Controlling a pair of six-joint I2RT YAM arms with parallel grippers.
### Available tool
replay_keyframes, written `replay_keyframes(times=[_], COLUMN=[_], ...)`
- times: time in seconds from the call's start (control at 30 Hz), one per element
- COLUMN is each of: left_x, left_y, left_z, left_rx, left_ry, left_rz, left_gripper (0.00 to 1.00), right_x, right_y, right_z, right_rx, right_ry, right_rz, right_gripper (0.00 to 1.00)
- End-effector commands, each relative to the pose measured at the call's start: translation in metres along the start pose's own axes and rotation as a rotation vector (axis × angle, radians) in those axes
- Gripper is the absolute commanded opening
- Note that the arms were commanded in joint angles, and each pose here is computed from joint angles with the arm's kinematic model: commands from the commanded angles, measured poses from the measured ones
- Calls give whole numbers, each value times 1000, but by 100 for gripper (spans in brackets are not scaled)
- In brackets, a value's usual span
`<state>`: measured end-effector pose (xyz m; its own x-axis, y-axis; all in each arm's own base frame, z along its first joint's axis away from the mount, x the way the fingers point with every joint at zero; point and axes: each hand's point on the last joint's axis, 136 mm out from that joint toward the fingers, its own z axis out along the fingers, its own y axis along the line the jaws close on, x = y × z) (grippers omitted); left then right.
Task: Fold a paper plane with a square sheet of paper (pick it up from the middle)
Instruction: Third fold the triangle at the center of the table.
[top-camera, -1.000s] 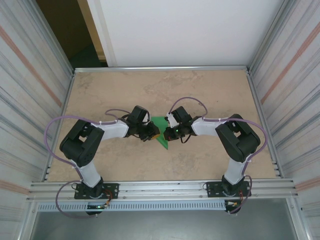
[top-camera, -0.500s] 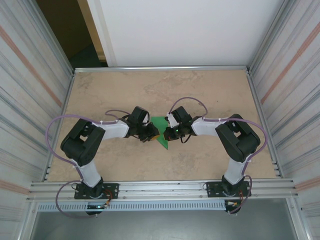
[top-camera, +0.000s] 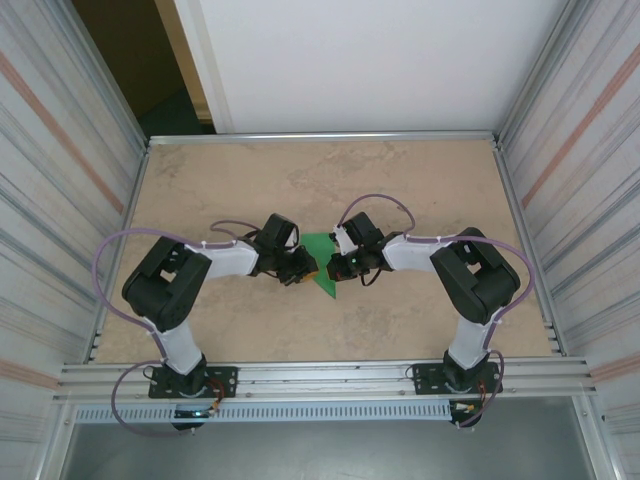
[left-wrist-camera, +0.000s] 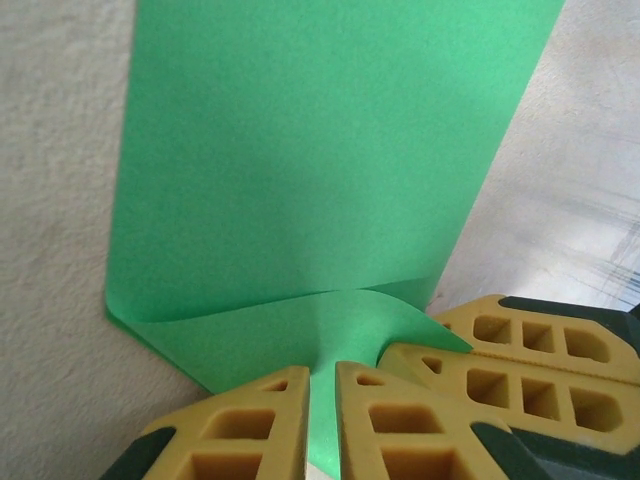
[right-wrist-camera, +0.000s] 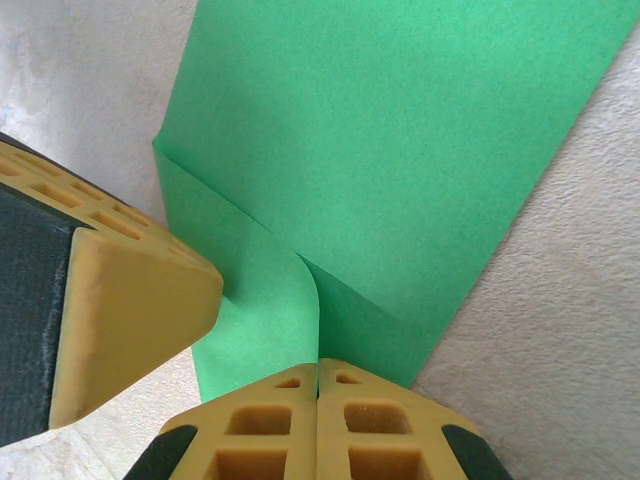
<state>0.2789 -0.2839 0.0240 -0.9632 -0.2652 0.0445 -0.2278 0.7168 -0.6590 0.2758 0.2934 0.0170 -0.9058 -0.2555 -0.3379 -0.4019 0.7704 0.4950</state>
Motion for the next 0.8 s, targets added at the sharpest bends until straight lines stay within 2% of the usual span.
replay_keyframes(times=[0.0, 0.2, 0.4, 0.77], left_x=[5, 1, -10, -7], left_y=[17, 8, -15, -6], left_z=[5, 1, -17, -7], left_rx=[-52, -27, 17, -2], left_ry=[18, 12, -26, 13], left_rz=[-37, -26, 25, 37], left_gripper=[16, 16, 18, 17], right_x=[10, 8, 3, 4], right_y=[-12, -10, -4, -6], right_z=[7, 5, 0, 2], right_rx=[37, 33, 17, 23], right_ry=[46, 41, 25, 35], right_rz=[39, 36, 28, 33], right_gripper=[2, 2, 1, 2])
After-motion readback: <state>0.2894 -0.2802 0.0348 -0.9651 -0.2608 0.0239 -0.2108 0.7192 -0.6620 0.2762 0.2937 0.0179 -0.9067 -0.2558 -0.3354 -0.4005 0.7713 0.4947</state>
